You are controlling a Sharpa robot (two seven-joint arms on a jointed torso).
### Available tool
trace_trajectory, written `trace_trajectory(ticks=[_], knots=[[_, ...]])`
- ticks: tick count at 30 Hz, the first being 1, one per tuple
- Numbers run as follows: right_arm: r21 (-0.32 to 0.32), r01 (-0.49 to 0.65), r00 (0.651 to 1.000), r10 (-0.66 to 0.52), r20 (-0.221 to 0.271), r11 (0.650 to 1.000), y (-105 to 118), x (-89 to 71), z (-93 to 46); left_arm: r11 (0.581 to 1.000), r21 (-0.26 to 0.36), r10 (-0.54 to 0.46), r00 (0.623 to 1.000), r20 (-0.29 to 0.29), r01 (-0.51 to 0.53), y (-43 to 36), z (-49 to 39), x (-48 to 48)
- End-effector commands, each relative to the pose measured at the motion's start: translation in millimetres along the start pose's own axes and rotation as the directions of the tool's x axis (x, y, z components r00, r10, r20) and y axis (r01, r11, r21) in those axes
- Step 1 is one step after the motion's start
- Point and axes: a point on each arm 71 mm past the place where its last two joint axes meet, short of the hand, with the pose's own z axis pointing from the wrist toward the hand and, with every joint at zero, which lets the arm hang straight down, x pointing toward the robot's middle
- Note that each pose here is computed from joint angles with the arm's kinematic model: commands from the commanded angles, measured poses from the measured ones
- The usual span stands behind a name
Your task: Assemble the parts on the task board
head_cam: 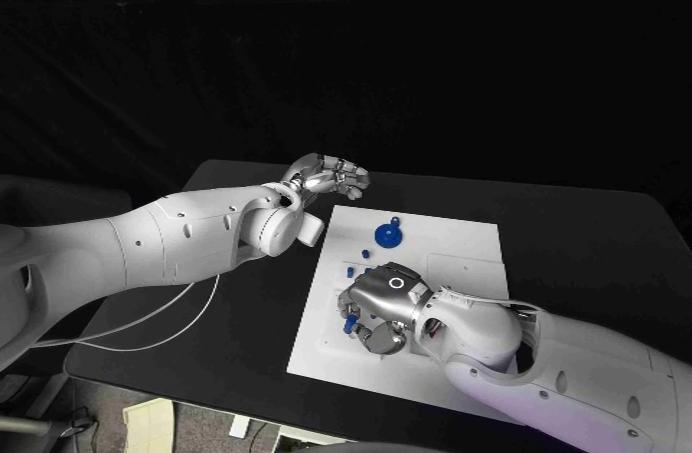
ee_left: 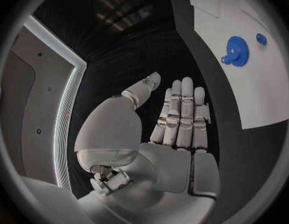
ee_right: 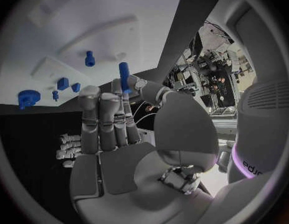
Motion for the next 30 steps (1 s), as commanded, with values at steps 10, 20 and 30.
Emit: trace_trajectory(ticks=[10,20,30], knots=[[-0.002,0.020,0.999,-0.020,-0.048,1.000,-1,7.3,-1.6,1.000,0.011,-0.010,1.000,-0.013,0.010,-1.4,0.5,1.8],[0.010,0.029,0.997,-0.029,-0.065,1.000,-5,12.0,-2.0,1.000,0.010,-0.010,1.000,-0.013,0.010,-1.3,0.6,1.7],[0.014,0.043,0.996,-0.042,-0.075,0.999,-5,13.3,-2.0,1.000,0.009,-0.010,1.000,-0.014,0.011,-1.1,0.8,1.5]])
